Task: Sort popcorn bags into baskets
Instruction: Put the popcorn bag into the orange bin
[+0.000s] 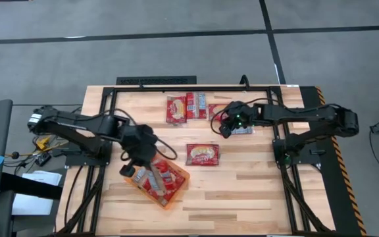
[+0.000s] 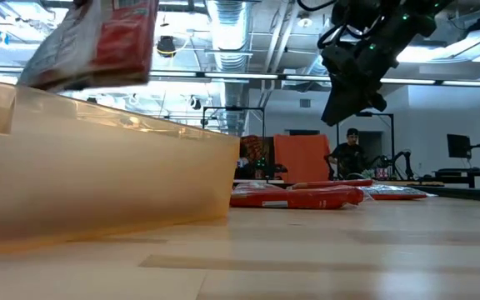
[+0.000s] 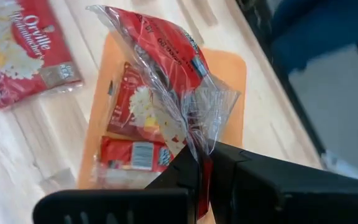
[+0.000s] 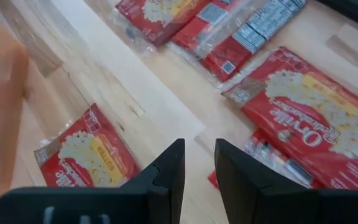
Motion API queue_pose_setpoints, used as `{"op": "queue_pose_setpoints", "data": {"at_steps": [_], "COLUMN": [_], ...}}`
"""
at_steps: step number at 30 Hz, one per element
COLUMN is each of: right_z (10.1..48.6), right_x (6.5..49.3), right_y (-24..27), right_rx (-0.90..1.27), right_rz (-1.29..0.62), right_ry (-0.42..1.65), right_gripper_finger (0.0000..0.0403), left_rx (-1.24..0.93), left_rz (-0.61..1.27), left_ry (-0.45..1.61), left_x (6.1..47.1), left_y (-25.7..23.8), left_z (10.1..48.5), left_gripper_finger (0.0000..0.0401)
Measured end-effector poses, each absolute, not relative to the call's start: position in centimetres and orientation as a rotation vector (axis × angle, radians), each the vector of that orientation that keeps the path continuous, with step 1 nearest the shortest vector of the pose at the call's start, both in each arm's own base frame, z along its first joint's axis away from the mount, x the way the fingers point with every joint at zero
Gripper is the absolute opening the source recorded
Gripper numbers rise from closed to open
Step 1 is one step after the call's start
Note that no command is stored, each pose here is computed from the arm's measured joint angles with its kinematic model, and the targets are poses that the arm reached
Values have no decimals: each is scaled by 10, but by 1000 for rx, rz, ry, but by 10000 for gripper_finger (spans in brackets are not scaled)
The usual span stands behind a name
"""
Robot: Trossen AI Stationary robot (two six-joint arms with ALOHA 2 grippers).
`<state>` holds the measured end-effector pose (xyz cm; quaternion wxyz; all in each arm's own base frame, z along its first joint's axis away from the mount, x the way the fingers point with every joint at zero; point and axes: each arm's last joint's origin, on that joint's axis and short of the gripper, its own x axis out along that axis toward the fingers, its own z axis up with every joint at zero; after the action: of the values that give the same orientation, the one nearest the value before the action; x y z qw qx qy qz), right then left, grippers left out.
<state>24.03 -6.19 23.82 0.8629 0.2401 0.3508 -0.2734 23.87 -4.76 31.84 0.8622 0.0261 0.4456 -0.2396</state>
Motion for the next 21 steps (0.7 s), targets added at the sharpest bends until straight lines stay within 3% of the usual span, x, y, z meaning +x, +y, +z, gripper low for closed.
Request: {"op": "queue_pose_setpoints", "data": {"at_steps": [5,13,21], "right_z": [238,237,237], "right_x": [241,242,241], "right_y": [-58,-54,-54], "right_rx": [497,490,478], "right_rz": [-560,-546,-546], "right_ry": [745,754,763], "right_gripper_finger": [113,113,113], "left_rx": [185,289,343], "left_rz": [-602,-759,-831], "left_ry": [1035,1185,1142], "left_x": [266,295,308], "left_y": [-52,-58,-62], "left_z": [321,291,279], "left_gripper_finger": [0,0,0]}}
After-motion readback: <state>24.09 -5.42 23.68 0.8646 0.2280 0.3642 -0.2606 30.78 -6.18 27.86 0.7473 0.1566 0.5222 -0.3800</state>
